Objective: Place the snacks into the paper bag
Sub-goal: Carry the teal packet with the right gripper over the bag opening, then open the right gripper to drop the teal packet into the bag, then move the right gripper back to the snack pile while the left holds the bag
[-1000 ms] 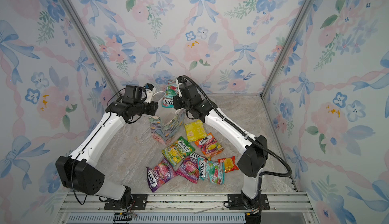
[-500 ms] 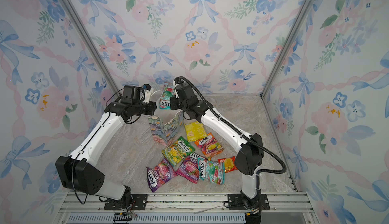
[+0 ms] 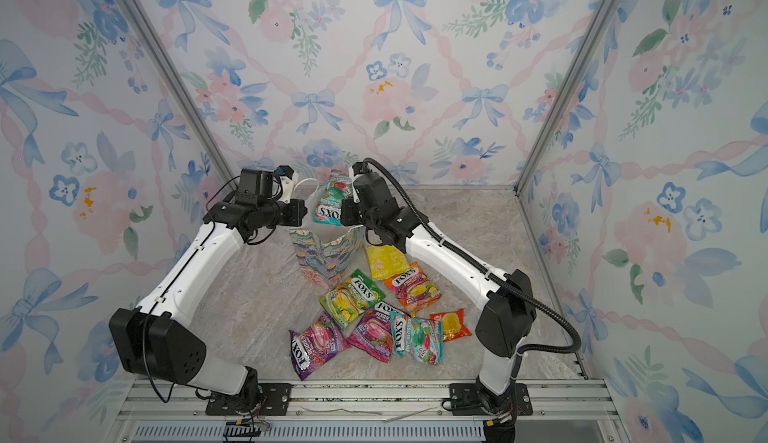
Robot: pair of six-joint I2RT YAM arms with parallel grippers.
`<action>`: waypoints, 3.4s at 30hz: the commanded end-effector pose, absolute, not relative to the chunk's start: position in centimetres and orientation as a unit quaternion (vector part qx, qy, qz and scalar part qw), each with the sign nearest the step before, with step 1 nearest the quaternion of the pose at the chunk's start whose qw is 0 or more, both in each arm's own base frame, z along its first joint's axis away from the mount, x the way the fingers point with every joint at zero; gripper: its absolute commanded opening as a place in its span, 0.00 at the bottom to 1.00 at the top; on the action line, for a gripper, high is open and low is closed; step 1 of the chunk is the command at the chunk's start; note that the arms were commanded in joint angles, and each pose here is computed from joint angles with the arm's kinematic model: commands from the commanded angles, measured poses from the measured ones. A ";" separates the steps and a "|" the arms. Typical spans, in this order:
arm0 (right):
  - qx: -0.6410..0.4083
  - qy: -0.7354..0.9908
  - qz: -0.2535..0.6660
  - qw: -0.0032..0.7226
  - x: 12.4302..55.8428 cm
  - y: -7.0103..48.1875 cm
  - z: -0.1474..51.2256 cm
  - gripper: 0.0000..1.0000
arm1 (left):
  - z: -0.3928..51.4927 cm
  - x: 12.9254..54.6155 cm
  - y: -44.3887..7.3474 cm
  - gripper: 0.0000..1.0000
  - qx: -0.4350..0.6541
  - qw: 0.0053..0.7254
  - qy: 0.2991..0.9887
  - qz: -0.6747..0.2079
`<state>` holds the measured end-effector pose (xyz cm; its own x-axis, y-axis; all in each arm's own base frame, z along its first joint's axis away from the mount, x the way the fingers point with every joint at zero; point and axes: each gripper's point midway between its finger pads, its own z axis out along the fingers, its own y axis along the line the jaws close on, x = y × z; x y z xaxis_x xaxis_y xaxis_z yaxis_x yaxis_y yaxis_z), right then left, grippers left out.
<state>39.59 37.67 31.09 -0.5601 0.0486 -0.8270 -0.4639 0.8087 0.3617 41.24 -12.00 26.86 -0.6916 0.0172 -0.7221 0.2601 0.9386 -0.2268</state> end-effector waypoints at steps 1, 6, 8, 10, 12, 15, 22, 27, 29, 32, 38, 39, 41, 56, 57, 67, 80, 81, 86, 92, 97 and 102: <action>-0.114 0.815 0.341 0.455 38.2 38.6 33.5 0.01 | 27.2 41.1 -11.7 0.00 0.070 0.390 0.904 -0.163; -0.111 0.820 0.357 0.433 37.7 39.0 32.3 0.02 | 27.1 41.1 -11.6 0.00 0.069 0.390 0.904 -0.161; -0.110 0.823 0.359 0.427 37.5 39.1 31.9 0.01 | 27.1 41.1 -11.6 0.00 0.068 0.390 0.904 -0.160; -0.109 0.825 0.358 0.423 37.5 39.0 31.5 0.02 | 27.1 41.1 -11.6 0.00 0.069 0.390 0.904 -0.160; -0.108 0.827 0.356 0.421 37.5 39.0 31.2 0.05 | 27.2 41.1 -11.6 0.00 0.069 0.391 0.904 -0.160; -0.106 0.829 0.356 0.418 37.6 38.9 31.0 0.20 | 27.2 41.1 -11.6 0.00 0.069 0.391 0.904 -0.160; -0.113 0.817 0.357 0.439 38.2 38.3 33.2 0.67 | 27.1 41.1 -11.5 0.00 0.070 0.390 0.904 -0.158; -0.143 0.793 0.350 0.478 38.5 37.7 37.3 0.89 | 26.8 41.0 -11.4 0.00 0.070 0.388 0.906 -0.156; -0.151 0.781 0.343 0.500 38.6 37.2 39.0 0.98 | 26.7 41.0 -11.3 0.00 0.069 0.388 0.906 -0.155; -0.152 0.769 0.332 0.525 38.7 35.7 41.1 0.97 | 26.6 41.1 -11.2 0.00 0.068 0.387 0.906 -0.154; -0.125 0.788 0.273 0.538 37.4 29.5 40.2 0.96 | 26.3 41.2 -10.9 0.00 0.066 0.386 0.907 -0.153; -0.118 0.797 0.261 0.532 37.0 28.4 39.1 0.97 | 26.3 41.2 -10.8 0.00 0.066 0.387 0.907 -0.152; -0.102 0.825 0.231 0.505 35.8 25.8 35.7 0.96 | 26.4 41.2 -10.7 0.00 0.066 0.389 0.907 -0.151; 0.083 0.958 0.140 0.235 18.6 12.5 12.8 0.98 | 26.9 41.2 -9.4 0.00 0.053 0.401 0.900 -0.159; 0.093 0.959 0.143 0.226 17.8 12.2 12.2 0.97 | 26.9 41.2 -9.5 0.00 0.053 0.401 0.901 -0.160; 0.150 0.963 0.180 0.132 12.6 12.5 6.2 0.81 | 26.3 41.2 -9.6 0.00 0.053 0.393 0.903 -0.165; 0.177 0.949 0.234 0.115 12.5 14.5 3.3 0.70 | 25.8 41.4 -9.7 0.00 0.052 0.388 0.905 -0.166; 0.175 0.949 0.234 0.116 12.6 14.6 3.4 0.67 | 25.7 41.4 -9.7 0.00 0.053 0.387 0.905 -0.166; 0.166 0.950 0.234 0.126 13.1 14.8 3.9 0.51 | 25.7 41.4 -9.7 0.00 0.053 0.386 0.906 -0.166; 0.154 0.948 0.234 0.152 14.0 14.9 5.3 0.22 | 25.7 41.4 -9.8 0.00 0.054 0.386 0.905 -0.169; 0.122 0.952 0.222 0.175 15.0 15.1 7.6 0.07 | 25.8 41.4 -9.8 0.00 0.054 0.387 0.905 -0.168; 0.072 0.953 0.219 0.198 16.1 16.1 10.5 0.00 | 25.9 41.4 -9.7 0.00 0.053 0.388 0.905 -0.168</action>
